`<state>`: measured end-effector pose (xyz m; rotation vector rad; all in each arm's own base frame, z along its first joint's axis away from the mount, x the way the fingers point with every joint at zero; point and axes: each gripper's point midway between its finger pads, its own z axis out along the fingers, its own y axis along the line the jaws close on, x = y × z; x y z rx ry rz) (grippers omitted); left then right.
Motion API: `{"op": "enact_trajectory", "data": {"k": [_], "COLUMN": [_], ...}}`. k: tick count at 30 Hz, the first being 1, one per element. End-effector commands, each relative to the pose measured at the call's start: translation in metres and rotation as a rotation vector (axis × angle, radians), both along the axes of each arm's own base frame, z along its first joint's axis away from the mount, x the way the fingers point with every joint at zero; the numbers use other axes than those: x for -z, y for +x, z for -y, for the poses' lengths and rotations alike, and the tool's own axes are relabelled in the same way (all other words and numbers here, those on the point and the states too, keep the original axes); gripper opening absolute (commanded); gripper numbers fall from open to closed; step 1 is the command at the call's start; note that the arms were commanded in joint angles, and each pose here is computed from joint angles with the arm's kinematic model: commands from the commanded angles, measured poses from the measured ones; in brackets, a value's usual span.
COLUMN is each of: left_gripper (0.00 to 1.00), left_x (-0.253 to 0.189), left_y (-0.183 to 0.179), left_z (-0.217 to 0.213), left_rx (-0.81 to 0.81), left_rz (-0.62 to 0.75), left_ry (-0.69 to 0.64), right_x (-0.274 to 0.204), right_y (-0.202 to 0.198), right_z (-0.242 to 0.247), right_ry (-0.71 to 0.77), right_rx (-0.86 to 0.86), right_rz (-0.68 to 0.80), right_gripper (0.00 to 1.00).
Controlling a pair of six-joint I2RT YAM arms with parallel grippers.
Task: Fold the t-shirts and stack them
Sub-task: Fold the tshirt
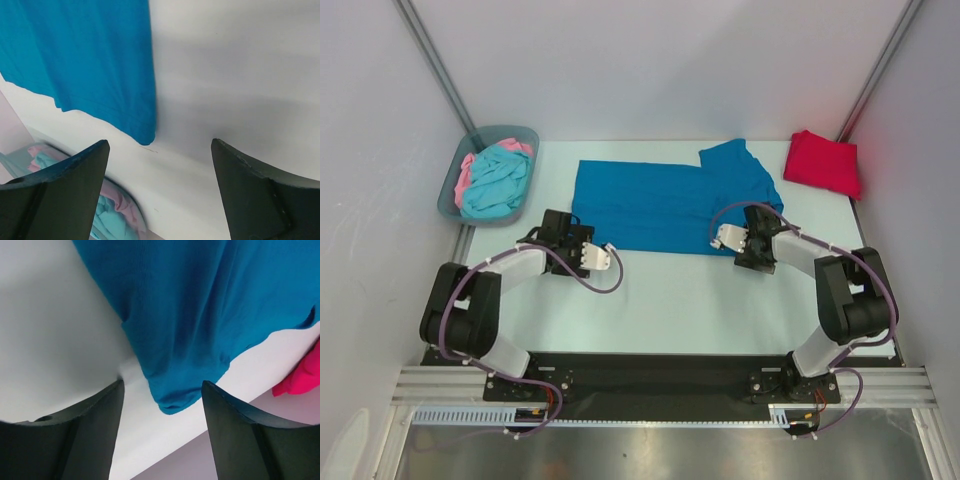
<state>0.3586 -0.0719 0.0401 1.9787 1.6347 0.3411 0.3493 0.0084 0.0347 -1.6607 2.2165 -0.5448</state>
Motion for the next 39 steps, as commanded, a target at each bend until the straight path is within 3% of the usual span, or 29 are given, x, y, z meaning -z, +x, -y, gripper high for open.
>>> {"op": "enact_trajectory", "data": {"k": [1,14,22,29,39], "left_gripper": [0.89,0.86,0.41,0.00,0.00], "left_x": [-0.001,0.015,0.020,0.019,-0.001], "left_y": [0.012,0.025,0.029,0.026,0.007], "left_z": [0.004,0.003,0.003,0.001,-0.005], "left_rx": [0.002,-0.028,-0.043,-0.026,0.039], "left_rz": [0.058,0.074,0.055,0.011,-0.138], "left_ry": [-0.008,-0.004,-0.007,0.010,0.027], "right_x": [0.000,0.019,0.022,0.017,-0.003], "right_y": [0.019,0.024,0.030,0.032,0.021], "right_z": [0.004,0.046,0.050,0.051,0.045], "right_ry": [-0.032,-0.083,-0.086,-0.082,-0.046], "right_rx": [-0.013,0.016,0.020,0.021,-0.005], "right_rz": [0.092,0.069,0.070,0.066,0.010], "right_gripper": [0.69,0.65,0.50,0.22,0.04]}}
